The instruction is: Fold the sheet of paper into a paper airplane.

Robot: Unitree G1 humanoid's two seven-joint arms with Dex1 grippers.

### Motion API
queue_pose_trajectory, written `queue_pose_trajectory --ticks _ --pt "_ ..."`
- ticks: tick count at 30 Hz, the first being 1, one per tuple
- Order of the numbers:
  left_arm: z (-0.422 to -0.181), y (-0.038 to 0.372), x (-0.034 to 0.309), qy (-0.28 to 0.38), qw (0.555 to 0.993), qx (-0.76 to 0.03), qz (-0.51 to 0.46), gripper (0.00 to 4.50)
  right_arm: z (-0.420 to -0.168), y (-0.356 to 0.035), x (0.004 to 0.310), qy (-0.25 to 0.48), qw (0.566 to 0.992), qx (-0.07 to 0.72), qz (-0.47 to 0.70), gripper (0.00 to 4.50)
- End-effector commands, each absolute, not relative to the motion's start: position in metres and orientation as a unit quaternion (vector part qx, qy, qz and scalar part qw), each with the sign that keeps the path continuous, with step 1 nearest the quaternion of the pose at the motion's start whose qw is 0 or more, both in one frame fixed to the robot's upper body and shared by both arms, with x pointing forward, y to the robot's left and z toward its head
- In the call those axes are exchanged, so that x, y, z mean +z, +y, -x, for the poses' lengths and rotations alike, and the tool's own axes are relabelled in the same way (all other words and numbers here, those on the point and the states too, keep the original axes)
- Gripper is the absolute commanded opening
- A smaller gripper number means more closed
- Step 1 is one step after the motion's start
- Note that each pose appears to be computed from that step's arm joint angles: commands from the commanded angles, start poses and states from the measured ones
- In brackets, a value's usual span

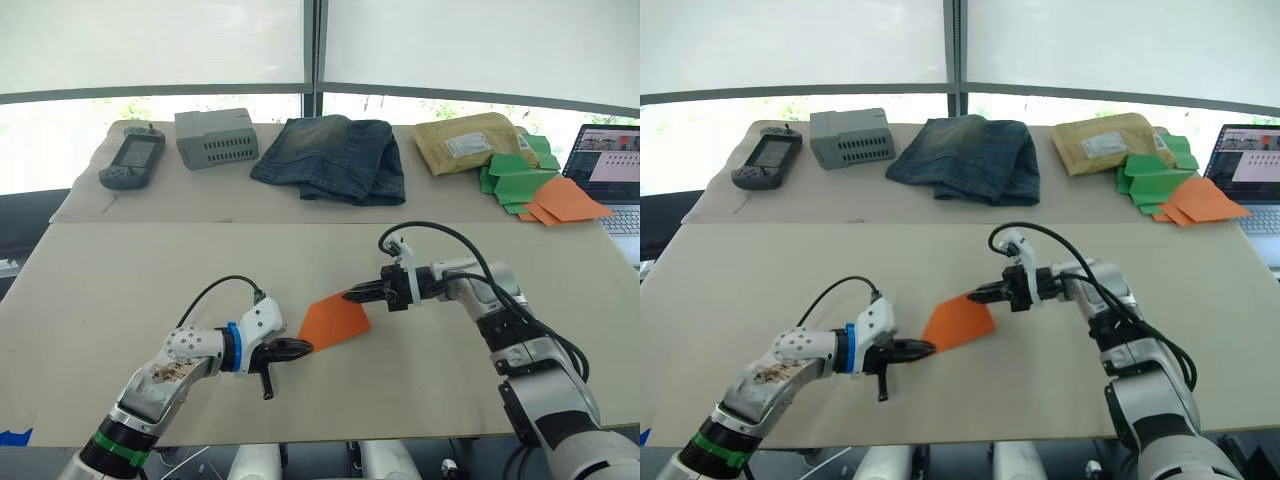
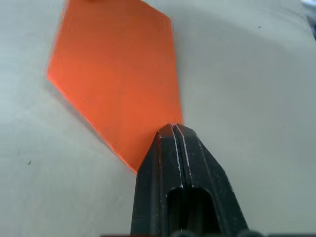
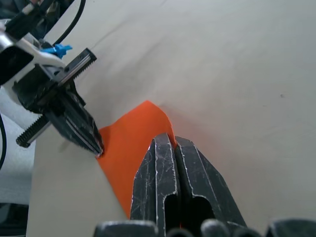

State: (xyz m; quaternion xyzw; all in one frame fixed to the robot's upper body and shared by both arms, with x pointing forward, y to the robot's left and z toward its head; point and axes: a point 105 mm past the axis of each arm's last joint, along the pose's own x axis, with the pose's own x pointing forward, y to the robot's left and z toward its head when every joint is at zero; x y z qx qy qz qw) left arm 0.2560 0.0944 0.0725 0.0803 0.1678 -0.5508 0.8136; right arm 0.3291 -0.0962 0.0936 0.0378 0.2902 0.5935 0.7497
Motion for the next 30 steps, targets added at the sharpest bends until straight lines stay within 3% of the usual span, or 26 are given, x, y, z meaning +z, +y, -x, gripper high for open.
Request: queue_pose_trajectory --ticks 1,7,11,18,30 --pt "-0.262 0.091 0.092 0.135 0.815 -0.555 -0.098 0.0 -0.328 -0.105 0.114 0.234 0.772 0.591 -0.005 0.03" --pt "-0.263 0.093 0.092 0.138 0.806 -0.562 -0.124 0.0 -0.327 -0.125 0.117 0.205 0.837 0.507 -0.025 0.03" --pt "-0.276 0.098 0.105 0.12 0.819 -0.55 -0.116 0.0 -0.32 -0.127 0.116 0.176 0.87 0.456 -0.065 0.03" --pt "-0.287 0.105 0.12 0.108 0.822 -0.547 -0.113 0.0 -0.308 -0.107 0.111 0.15 0.894 0.417 -0.072 0.03" --pt "-0.286 0.107 0.079 0.152 0.836 -0.523 -0.057 0.0 -0.314 -0.095 0.107 0.128 0.907 0.399 -0.047 0.03"
